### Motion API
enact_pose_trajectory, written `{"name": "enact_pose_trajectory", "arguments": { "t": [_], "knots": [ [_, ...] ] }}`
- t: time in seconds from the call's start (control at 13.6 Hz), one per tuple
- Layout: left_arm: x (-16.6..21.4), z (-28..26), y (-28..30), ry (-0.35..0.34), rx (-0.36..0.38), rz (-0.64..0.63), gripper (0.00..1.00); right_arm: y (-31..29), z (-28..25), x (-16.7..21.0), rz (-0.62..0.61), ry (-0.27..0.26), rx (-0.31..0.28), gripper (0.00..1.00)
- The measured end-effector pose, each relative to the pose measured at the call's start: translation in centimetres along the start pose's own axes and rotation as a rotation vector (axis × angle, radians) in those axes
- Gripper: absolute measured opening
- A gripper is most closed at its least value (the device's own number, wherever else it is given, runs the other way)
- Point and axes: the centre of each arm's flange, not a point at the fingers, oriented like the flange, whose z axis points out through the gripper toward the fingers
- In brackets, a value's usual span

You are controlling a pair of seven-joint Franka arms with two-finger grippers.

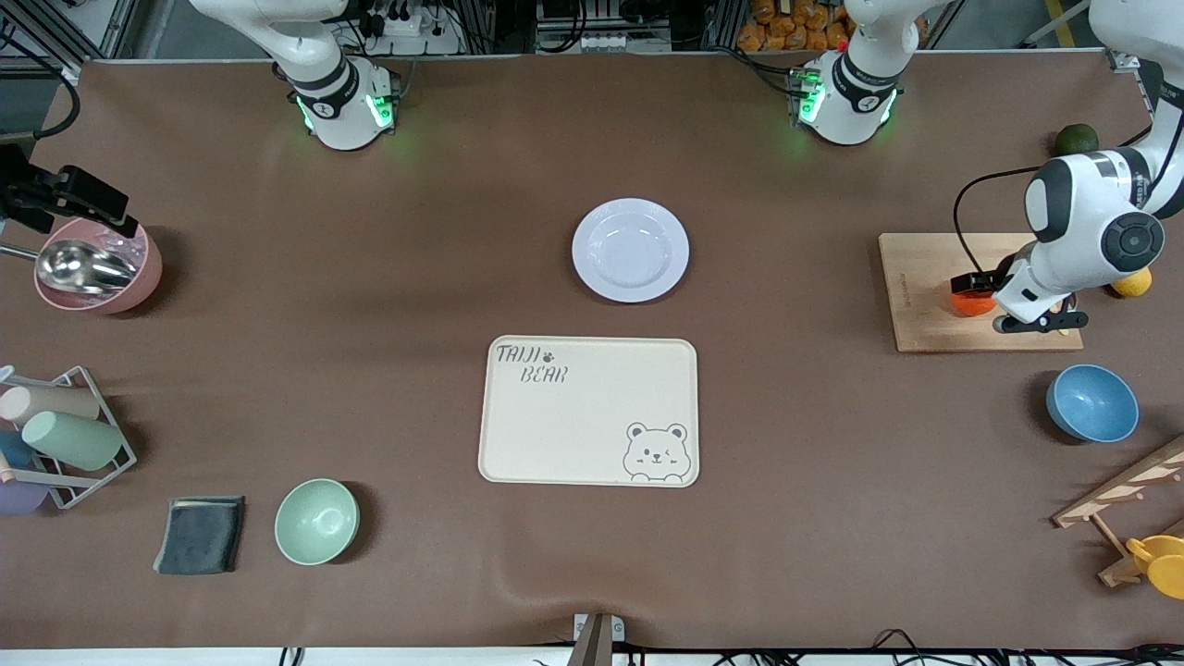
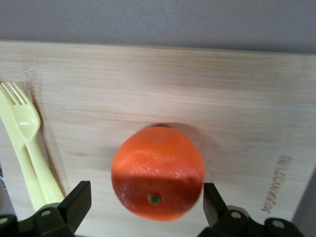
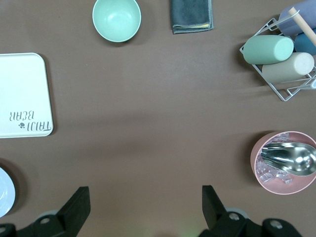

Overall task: Place orange and plate with both arms
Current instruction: 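Lower the left gripper and grasp the orange, then carry the orange to the plate while the right gripper reaches the plate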

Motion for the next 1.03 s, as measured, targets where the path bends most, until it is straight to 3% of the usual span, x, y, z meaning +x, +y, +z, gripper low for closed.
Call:
{"name": "enact_pose_trajectory", "arguments": {
  "t": [0.44,0.59,0.66,1.03],
  "knots": [
    [0.1,2.1,-0.4,-0.011,-0.020,-0.010,0.97,0.0,0.0,0.0,-0.001,-0.001,0.000,1.00],
    [0.5,1.6,-0.2,0.005,-0.017,-0.004,0.78,0.0,0.0,0.0,-0.001,-0.001,0.000,1.00],
    [1.0,1.0,0.3,0.019,-0.015,0.008,0.73,0.0,0.0,0.0,-0.001,-0.002,0.000,1.00],
    [3.6,-5.1,7.8,0.136,-0.027,0.033,0.72,-2.2,1.3,0.6,-0.039,-0.027,0.000,1.00]
  ]
}}
